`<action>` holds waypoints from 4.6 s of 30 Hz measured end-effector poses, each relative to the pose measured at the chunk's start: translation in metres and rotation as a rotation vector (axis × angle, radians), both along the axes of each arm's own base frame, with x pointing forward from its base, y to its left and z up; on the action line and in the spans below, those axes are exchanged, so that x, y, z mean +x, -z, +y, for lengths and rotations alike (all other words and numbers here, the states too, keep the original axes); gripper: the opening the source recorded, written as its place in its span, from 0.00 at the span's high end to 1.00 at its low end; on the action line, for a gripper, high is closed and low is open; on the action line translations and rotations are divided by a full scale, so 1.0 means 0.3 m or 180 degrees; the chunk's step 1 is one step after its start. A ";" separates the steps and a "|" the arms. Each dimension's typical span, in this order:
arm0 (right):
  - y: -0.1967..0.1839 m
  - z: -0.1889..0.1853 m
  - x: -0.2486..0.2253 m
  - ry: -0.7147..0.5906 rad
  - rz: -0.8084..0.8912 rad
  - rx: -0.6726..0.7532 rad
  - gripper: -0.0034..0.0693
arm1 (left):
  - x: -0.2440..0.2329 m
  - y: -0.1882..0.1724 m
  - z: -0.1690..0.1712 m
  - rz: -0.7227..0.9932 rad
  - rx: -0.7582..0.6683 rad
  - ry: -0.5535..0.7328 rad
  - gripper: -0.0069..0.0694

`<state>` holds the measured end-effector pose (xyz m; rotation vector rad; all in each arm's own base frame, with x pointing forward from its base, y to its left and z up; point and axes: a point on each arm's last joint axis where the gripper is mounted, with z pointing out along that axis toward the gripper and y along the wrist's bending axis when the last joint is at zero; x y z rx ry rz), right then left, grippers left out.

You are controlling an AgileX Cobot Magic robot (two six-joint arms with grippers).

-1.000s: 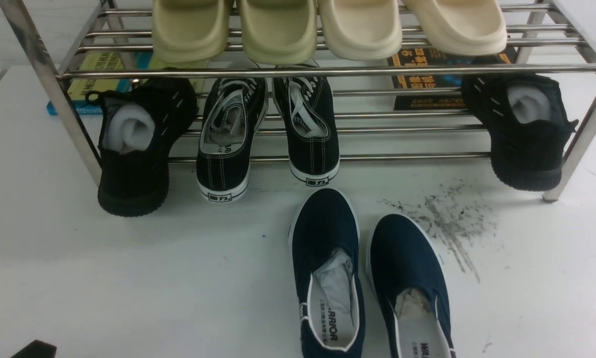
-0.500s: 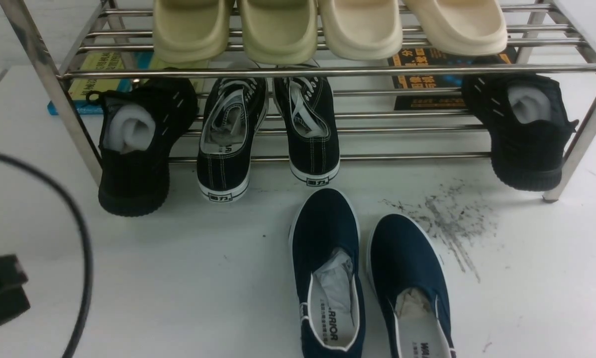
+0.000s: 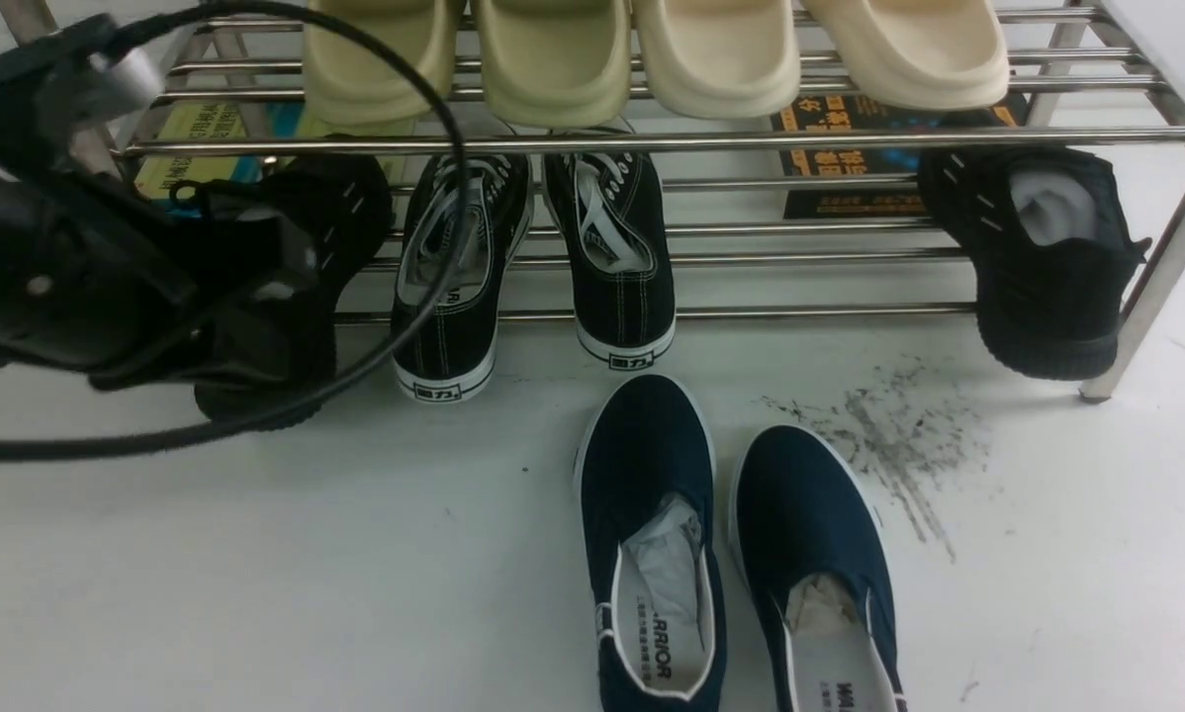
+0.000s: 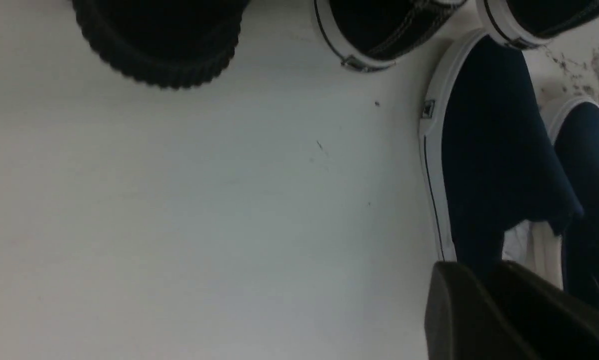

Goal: Take the shoes off the shelf with your hand on the white table.
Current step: 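Grasp the leftmost shoe on the bottom shelf of the shoe rack with the left gripper, then set the held shoe down on the floor in front of the rack with the left gripper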

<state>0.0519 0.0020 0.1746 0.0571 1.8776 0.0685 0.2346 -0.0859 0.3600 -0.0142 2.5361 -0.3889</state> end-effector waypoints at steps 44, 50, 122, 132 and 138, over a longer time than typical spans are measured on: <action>0.000 0.000 0.000 0.0000 0.0000 0.0000 0.63 | 0.470 0.365 -0.255 -0.0483 0.0905 -0.0334 0.51; 0.000 0.000 0.000 0.0000 0.0000 0.0000 0.63 | 0.465 0.367 -0.250 -0.0413 0.0885 -0.0414 0.86; 0.000 0.000 0.000 0.0000 0.0000 0.0000 0.62 | -0.111 0.415 0.003 0.0160 0.0028 -0.1124 0.88; 0.000 0.000 0.000 0.0000 0.0000 0.0000 0.62 | -0.099 0.474 -0.004 0.0460 0.0216 -0.1178 0.80; 0.000 0.000 0.000 0.0000 0.0000 0.0000 0.62 | -0.096 0.483 -0.007 0.0500 0.0271 -0.1122 0.64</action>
